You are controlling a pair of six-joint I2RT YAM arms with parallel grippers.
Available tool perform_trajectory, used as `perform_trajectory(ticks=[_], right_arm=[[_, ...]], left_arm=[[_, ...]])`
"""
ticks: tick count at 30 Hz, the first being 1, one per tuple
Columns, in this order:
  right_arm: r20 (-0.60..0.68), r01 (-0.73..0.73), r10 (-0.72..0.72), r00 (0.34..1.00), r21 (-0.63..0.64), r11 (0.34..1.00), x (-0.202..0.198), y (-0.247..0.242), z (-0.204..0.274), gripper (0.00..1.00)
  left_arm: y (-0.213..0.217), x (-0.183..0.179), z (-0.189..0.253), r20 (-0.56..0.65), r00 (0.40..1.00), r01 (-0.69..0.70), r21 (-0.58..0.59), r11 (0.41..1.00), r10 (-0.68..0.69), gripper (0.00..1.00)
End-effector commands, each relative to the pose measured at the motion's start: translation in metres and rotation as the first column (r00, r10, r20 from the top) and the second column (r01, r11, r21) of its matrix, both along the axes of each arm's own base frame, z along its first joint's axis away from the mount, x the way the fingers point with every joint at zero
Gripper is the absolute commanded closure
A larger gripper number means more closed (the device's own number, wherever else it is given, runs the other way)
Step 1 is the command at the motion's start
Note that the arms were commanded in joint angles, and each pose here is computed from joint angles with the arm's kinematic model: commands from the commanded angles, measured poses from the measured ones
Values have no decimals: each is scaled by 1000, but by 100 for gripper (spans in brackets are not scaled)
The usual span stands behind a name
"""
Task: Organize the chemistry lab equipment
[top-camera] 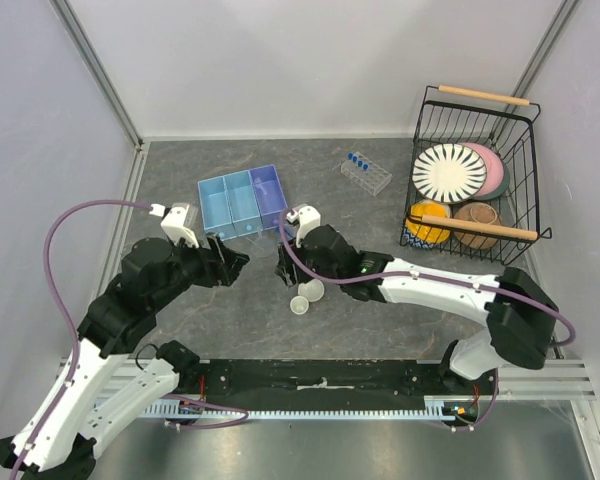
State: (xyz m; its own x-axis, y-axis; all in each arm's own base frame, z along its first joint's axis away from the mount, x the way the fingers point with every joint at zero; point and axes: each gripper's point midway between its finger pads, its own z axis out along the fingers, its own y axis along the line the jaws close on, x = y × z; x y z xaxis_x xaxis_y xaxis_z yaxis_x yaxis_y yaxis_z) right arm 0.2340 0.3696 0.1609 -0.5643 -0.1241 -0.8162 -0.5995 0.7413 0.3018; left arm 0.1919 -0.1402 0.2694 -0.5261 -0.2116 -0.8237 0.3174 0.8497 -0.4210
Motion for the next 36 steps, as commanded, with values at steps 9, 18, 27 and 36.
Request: perform_trajectory(ticks=[9,18,27,36], right_arm=[[187,51,-50,981,1,999,39,31,20,36],[202,88,-77,976,-46,995,52,37,4,38],[267,192,-168,949,-65,979,55,-1,14,38],[251,178,-152,956,-83,980,53,0,0,38]], left_arm=[[15,-19,-5,54,998,16,33,999,-17,23],[16,-16,-8,71,997,18,54,998,-22,23],[15,-12,-12,70,997,18,78,997,-23,22],[10,-7,-13,63,997,27,75,997,-32,23]])
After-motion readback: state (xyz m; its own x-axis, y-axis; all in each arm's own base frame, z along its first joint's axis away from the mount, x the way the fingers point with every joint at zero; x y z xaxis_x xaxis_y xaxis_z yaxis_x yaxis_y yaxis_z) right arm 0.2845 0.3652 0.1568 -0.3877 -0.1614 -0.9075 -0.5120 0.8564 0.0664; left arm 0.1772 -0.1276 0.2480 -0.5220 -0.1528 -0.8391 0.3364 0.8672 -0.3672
